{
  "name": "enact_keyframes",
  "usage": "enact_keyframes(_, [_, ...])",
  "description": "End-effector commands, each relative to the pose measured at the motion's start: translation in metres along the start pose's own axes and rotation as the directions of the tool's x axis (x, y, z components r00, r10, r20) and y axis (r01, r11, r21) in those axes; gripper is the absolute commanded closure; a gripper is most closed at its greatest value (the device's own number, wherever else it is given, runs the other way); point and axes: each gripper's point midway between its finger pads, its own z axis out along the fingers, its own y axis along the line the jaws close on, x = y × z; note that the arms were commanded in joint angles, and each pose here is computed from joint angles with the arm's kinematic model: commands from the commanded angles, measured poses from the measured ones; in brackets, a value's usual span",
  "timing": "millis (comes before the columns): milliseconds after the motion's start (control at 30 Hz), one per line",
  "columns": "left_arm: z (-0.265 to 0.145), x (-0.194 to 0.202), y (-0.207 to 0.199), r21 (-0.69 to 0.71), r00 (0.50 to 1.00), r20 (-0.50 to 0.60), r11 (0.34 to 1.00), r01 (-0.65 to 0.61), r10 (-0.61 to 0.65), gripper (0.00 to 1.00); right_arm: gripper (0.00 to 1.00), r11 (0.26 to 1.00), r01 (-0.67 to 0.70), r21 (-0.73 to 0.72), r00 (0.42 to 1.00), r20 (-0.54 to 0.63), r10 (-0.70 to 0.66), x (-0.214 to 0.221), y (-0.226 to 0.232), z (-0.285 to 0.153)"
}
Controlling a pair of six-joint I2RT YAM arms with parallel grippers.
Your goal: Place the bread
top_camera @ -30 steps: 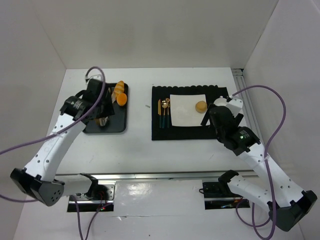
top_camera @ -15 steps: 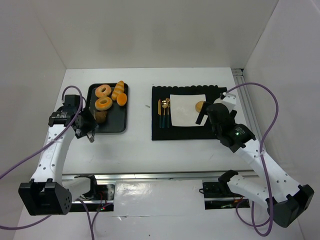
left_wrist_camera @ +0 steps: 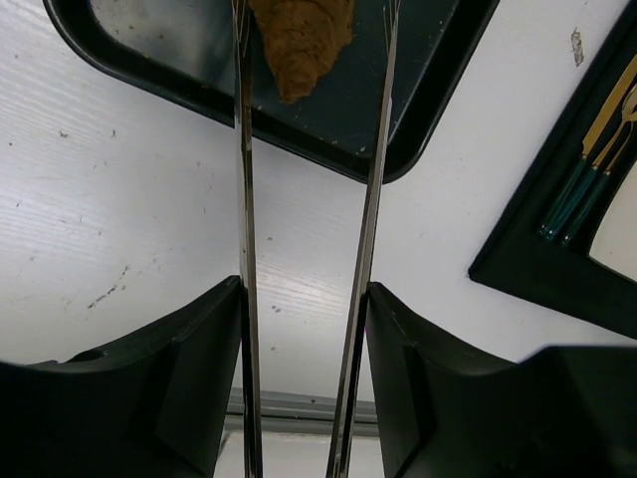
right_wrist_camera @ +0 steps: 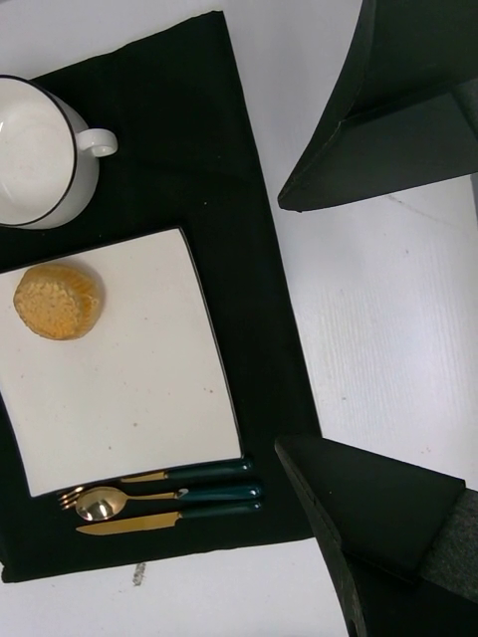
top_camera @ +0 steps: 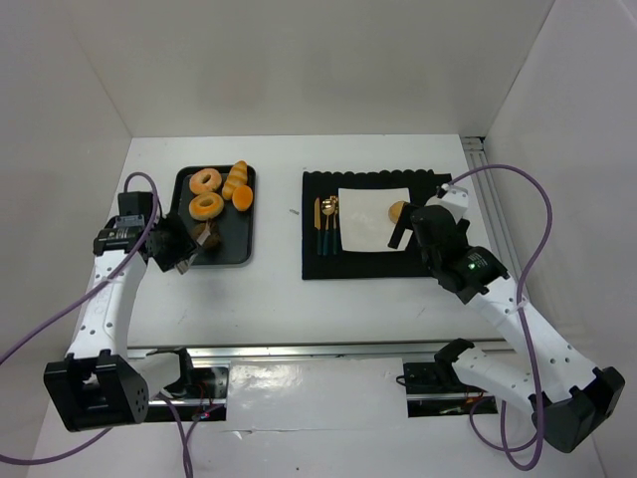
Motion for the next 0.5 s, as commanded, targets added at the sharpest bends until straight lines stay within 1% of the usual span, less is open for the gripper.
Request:
enact_keyframes(0, [0.003,-0.006,-0.003,0.046,1.000,0.026,0.999,-0.016,0.015,0.38,0.00,1.000,-0.017,-0.016,0.999,0.033,0.018,-0.009,0.005,0.002])
enact_keyframes(33, [0.005,-0.005,-0.002,0.041,1.000,0.017,0.999,-0.014,0.013,0.38,0.00,1.000,-0.013,-0.019,1.000,0.021,0.013,-0.006,0.007,0.004])
enact_keyframes(167, [0.014,-0.001,0.000,0.054,1.000,-0.010,0.998,-0.011,0.012,0.44,0.00,1.000,-0.008,-0.014,1.000,0.015,0.008,-0.004,0.007,0.005])
enact_keyframes(233, [0.016,-0.001,0.000,0.050,1.000,-0.018,0.999,-0.009,0.010,0.49,0.00,1.000,-0.008,-0.014,1.000,0.015,0.008,-0.004,0.007,0.006])
enact_keyframes(267, [0.014,-0.001,-0.001,0.055,1.000,-0.009,0.999,-0.001,0.002,0.52,0.00,1.000,-0.008,-0.014,1.000,0.015,0.008,-0.004,0.007,0.006])
enact_keyframes(300, [0.007,-0.006,-0.003,0.057,1.000,0.015,0.998,-0.006,0.005,0.58,0.00,1.000,-0.008,-0.014,1.000,0.015,0.008,-0.004,0.007,0.006])
enact_keyframes(400, [-0.011,-0.015,-0.007,0.063,0.998,0.058,0.998,-0.007,0.004,0.69,0.00,1.000,-0.022,-0.019,1.000,0.021,0.022,-0.006,0.007,0.004])
enact_keyframes(433, [-0.027,-0.027,-0.014,0.076,0.994,0.107,0.997,-0.029,0.021,0.74,0.00,0.999,-0.026,-0.024,0.999,0.027,0.027,-0.009,0.008,0.002])
enact_keyframes(467, [-0.036,-0.030,-0.017,0.084,0.991,0.127,0.995,-0.051,0.040,0.75,0.00,1.000,-0.022,-0.019,1.000,0.021,0.022,-0.008,0.007,0.002])
